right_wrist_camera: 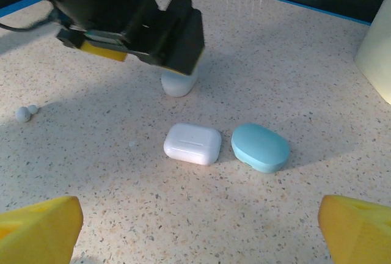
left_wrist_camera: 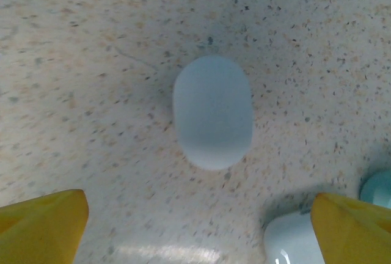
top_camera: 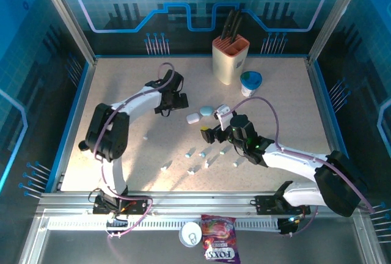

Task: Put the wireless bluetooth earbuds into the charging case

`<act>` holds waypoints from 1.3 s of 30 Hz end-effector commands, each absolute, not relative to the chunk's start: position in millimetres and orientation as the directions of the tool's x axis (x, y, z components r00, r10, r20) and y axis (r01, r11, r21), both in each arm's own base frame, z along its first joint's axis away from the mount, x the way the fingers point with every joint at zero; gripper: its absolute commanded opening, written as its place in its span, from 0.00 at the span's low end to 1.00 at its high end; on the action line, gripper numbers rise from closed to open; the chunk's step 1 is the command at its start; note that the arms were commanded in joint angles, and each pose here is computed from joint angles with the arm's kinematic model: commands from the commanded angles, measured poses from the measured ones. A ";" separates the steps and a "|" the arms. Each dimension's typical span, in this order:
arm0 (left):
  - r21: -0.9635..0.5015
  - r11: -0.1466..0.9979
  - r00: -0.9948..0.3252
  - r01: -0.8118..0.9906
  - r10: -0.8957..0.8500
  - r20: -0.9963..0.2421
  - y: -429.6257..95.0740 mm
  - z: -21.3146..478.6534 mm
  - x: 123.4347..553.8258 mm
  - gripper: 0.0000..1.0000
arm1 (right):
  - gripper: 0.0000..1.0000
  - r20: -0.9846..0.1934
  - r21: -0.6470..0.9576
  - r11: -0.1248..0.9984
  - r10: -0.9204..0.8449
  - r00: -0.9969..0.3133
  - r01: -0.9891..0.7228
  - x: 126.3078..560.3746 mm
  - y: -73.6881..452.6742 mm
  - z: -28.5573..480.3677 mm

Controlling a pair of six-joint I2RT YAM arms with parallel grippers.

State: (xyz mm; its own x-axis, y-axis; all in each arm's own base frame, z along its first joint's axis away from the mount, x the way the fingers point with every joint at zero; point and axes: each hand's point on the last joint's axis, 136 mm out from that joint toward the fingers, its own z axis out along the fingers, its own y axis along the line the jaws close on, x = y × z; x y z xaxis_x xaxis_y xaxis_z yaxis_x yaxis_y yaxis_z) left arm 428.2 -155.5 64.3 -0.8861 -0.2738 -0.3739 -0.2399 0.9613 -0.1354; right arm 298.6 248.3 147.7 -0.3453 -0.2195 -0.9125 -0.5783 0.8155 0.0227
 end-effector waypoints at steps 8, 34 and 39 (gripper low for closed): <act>-0.079 0.973 -0.939 -0.218 -0.231 -0.254 -169.0 27.2 438.3 0.77 | 1.00 -0.905 -0.031 0.831 -0.259 -0.338 -0.555 298.4 240.0 151.1; -0.067 0.996 -0.959 -0.057 -0.074 -0.274 -166.4 40.3 416.4 0.42 | 1.00 -0.864 -0.021 0.792 -0.321 -0.387 -0.610 291.7 237.0 106.3; -0.089 0.996 -0.956 -0.024 -0.049 -0.289 -154.0 65.0 376.0 0.43 | 1.00 -0.875 0.059 0.804 -0.244 -0.418 -0.592 290.9 224.9 109.1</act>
State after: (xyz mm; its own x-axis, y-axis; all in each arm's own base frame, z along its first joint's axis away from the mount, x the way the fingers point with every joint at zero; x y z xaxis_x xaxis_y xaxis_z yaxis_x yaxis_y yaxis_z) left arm 389.4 -148.8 34.7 -0.9650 -0.0932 -0.2450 -0.0865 0.9955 -0.0379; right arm 291.7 228.4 101.3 -0.4133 -0.3077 -0.8570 -0.5940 0.8044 -0.0023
